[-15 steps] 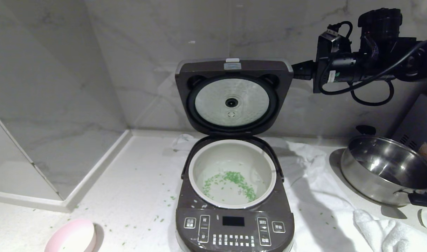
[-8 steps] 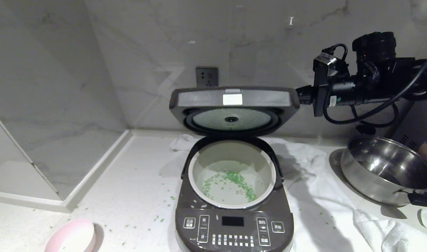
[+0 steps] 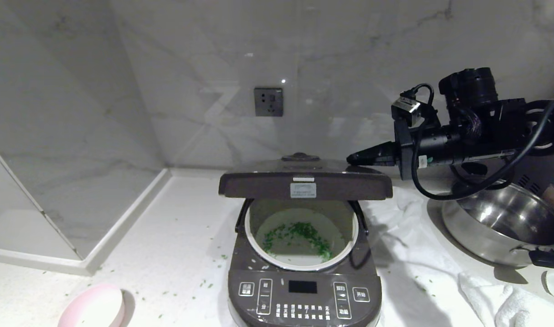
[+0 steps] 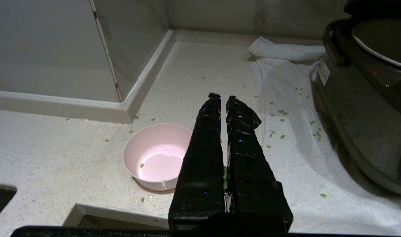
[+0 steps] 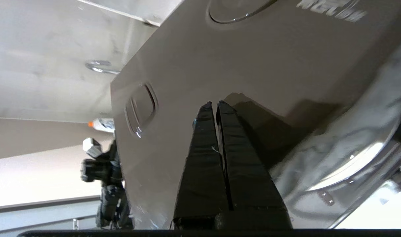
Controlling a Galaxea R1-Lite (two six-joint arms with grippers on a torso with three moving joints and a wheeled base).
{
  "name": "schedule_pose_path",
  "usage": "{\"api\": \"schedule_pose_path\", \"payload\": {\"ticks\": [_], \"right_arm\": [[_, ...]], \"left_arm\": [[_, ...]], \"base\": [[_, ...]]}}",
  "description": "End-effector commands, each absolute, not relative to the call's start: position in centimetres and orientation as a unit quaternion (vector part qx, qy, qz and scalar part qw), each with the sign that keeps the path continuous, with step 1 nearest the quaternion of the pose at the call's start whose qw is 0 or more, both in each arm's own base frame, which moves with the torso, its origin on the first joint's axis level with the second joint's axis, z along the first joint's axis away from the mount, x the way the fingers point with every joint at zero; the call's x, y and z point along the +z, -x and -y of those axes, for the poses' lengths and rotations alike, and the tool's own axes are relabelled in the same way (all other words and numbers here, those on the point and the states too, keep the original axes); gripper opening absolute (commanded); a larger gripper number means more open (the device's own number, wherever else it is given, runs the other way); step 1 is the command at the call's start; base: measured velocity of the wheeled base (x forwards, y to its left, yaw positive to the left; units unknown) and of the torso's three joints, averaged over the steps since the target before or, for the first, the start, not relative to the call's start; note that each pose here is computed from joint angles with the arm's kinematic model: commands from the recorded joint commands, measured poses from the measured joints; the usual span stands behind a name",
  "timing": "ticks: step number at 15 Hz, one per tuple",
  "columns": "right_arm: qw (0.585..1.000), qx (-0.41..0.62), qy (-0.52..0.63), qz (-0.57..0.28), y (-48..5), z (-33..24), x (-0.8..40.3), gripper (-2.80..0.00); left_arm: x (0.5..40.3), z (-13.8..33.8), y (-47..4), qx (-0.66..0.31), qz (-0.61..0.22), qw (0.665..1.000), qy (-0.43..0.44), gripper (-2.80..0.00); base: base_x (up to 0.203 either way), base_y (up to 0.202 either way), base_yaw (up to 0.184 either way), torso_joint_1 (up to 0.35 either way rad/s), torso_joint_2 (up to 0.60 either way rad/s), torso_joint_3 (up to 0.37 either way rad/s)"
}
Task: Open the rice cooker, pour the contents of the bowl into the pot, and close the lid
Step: Close the rice cooker
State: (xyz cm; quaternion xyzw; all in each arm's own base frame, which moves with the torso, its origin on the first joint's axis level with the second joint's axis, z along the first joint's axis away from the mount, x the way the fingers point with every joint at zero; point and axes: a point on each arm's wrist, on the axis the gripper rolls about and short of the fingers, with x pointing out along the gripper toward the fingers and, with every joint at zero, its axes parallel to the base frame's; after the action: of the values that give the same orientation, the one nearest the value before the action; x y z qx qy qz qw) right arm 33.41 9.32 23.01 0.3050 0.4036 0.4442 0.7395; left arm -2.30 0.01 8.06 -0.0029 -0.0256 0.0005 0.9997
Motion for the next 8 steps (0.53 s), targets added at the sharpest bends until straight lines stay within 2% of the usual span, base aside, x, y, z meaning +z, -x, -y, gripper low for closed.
{"api": "schedule_pose_path", "payload": {"ticks": [1, 4, 8], "right_arm": [[0.734, 0.44, -0.3, -0.421, -32.8, -10.5, 22.2, -2.8], [0.747, 0.411, -0.291, -0.434, -32.9, -11.3, 21.1, -2.8], [0.738, 0.401, -0.29, -0.459, -32.4, -11.7, 20.0, -2.8]], "left_arm": [[7.7, 0.0, 2.2, 0.001, 0.019, 1.0, 0.003, -2.8], [7.7, 0.0, 2.2, 0.001, 0.019, 1.0, 0.003, -2.8], [7.7, 0.0, 2.2, 0.001, 0.019, 1.0, 0.003, -2.8]], "base": [[0.0, 0.0, 0.0, 0.0, 0.0, 0.0], [0.0, 0.0, 0.0, 0.0, 0.0, 0.0], [0.0, 0.0, 0.0, 0.0, 0.0, 0.0]]}}
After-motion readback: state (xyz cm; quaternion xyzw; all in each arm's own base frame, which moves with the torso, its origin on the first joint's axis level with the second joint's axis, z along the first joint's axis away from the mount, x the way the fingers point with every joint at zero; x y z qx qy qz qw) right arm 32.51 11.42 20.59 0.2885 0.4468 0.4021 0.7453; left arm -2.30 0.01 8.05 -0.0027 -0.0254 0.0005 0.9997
